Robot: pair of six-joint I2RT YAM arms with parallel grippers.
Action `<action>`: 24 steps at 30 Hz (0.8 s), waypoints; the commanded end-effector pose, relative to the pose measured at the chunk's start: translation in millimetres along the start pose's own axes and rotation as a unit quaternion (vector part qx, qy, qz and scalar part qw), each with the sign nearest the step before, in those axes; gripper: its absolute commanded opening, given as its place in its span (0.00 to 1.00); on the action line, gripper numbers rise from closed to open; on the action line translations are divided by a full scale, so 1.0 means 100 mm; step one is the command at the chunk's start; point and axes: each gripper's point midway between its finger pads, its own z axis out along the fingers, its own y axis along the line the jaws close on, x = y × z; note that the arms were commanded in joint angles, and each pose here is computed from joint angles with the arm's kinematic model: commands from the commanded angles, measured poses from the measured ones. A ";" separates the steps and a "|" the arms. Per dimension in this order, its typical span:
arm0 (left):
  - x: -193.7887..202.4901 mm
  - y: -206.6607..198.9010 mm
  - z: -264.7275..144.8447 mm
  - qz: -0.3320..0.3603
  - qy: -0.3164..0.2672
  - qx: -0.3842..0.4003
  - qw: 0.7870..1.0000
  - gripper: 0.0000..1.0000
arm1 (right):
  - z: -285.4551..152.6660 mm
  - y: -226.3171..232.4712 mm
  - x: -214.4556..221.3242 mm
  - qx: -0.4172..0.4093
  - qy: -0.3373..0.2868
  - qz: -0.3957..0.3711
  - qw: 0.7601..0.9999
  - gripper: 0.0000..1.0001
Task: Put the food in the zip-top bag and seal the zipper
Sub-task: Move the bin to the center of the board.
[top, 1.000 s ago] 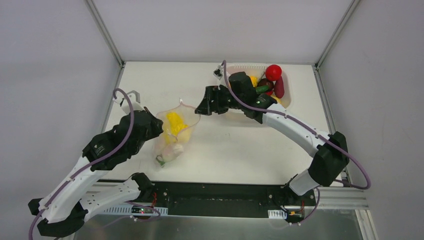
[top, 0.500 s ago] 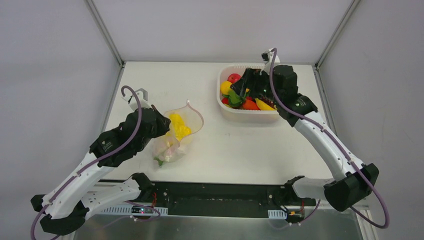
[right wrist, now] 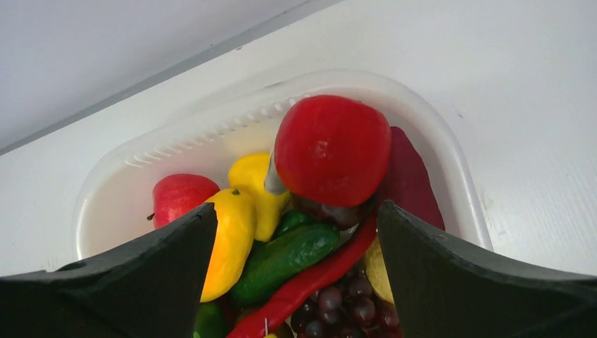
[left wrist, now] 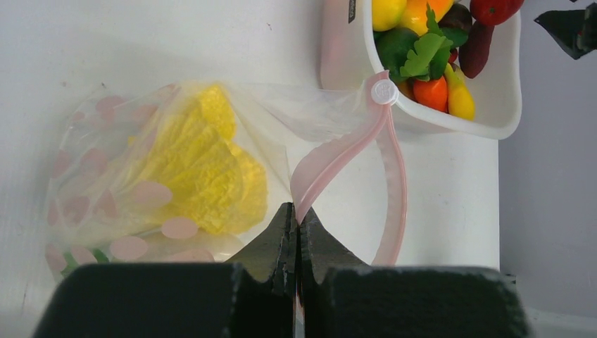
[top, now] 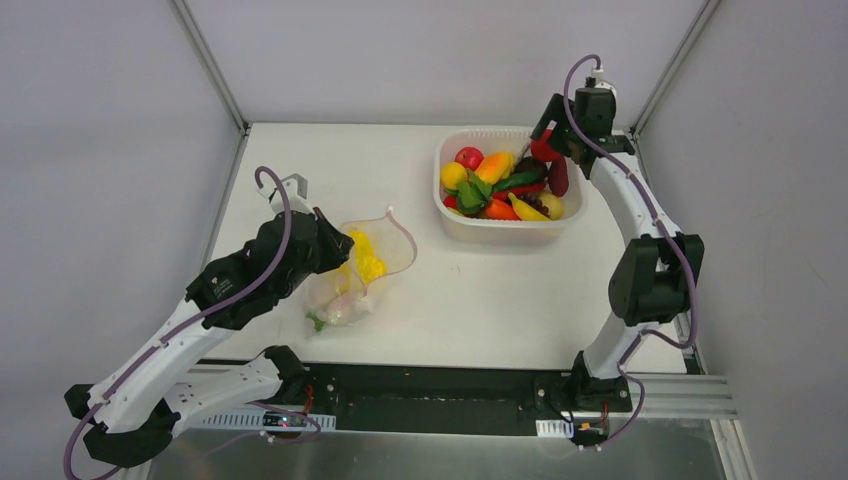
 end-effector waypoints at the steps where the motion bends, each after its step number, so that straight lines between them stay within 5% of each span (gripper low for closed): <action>1: -0.09 -0.12 -0.02 -0.008 -0.008 0.024 1.000 0.00 | 0.06 0.19 -0.08 -0.030 0.028 0.006 0.999 0.86; 14: -0.06 -0.04 -0.02 -0.007 -0.009 0.015 1.000 0.00 | -1.05 0.54 1.09 -0.223 0.148 -0.036 0.963 0.87; 20: -0.05 -0.06 -0.04 -0.012 -0.006 0.021 1.000 0.00 | -1.13 0.50 1.57 -0.225 0.228 -0.057 0.946 0.88; 24: -0.04 -0.04 -0.05 -0.021 -0.007 0.022 1.000 0.00 | -1.04 0.58 1.62 -0.237 0.222 -0.078 0.943 0.89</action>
